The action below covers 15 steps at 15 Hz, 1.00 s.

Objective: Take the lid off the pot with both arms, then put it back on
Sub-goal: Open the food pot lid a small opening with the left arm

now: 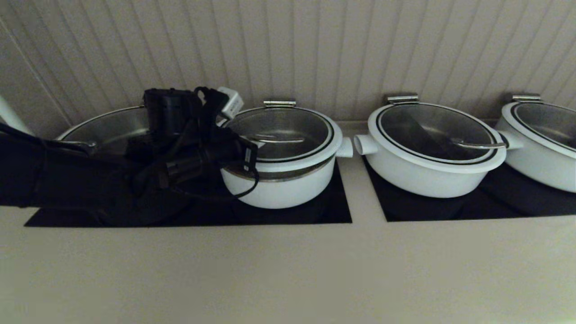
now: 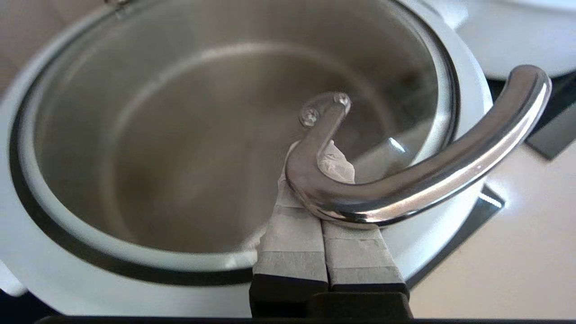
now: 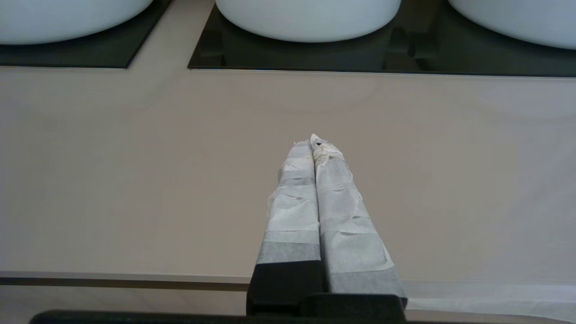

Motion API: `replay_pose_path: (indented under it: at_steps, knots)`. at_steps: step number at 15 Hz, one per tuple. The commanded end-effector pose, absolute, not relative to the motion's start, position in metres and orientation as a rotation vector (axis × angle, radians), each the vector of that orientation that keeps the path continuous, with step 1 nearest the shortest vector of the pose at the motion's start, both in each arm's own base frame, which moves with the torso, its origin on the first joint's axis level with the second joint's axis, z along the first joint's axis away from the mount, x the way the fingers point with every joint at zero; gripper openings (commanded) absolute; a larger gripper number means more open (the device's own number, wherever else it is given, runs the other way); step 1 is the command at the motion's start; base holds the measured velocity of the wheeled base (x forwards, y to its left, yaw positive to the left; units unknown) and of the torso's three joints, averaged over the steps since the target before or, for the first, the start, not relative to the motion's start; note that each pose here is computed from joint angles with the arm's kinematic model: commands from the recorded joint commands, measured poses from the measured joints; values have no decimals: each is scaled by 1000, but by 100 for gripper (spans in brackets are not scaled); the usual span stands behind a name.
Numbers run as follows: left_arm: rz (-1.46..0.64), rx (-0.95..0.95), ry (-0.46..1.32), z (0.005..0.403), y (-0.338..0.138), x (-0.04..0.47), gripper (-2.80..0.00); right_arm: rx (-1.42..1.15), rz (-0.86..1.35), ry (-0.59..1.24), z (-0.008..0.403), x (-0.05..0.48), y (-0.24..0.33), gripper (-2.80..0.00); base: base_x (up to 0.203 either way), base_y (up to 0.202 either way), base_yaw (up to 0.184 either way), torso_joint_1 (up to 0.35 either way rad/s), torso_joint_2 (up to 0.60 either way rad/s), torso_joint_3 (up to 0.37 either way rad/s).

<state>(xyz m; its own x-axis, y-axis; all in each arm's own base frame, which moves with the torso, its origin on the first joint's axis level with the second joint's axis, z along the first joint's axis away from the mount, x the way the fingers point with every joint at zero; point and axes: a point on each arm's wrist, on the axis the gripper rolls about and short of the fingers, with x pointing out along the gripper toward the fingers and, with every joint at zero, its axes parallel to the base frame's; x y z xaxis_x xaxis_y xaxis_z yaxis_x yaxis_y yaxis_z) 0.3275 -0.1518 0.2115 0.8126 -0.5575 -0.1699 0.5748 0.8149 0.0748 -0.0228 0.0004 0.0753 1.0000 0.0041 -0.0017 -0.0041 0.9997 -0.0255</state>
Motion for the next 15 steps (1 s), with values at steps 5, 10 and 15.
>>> replay_pose_path:
  at_steps: [5,10,15]
  knots:
    - [-606,118,81,228,-153,329,-280,-28,3,2,75,-23,0,-280,0,0,0,0,0,0]
    - [-604,112,41,242,-151,325,-280,-28,3,3,75,-23,0,-280,0,0,0,0,0,0]
    - [-585,104,0,253,-147,333,-280,-37,9,1,75,-23,0,-280,0,0,0,0,0,0]
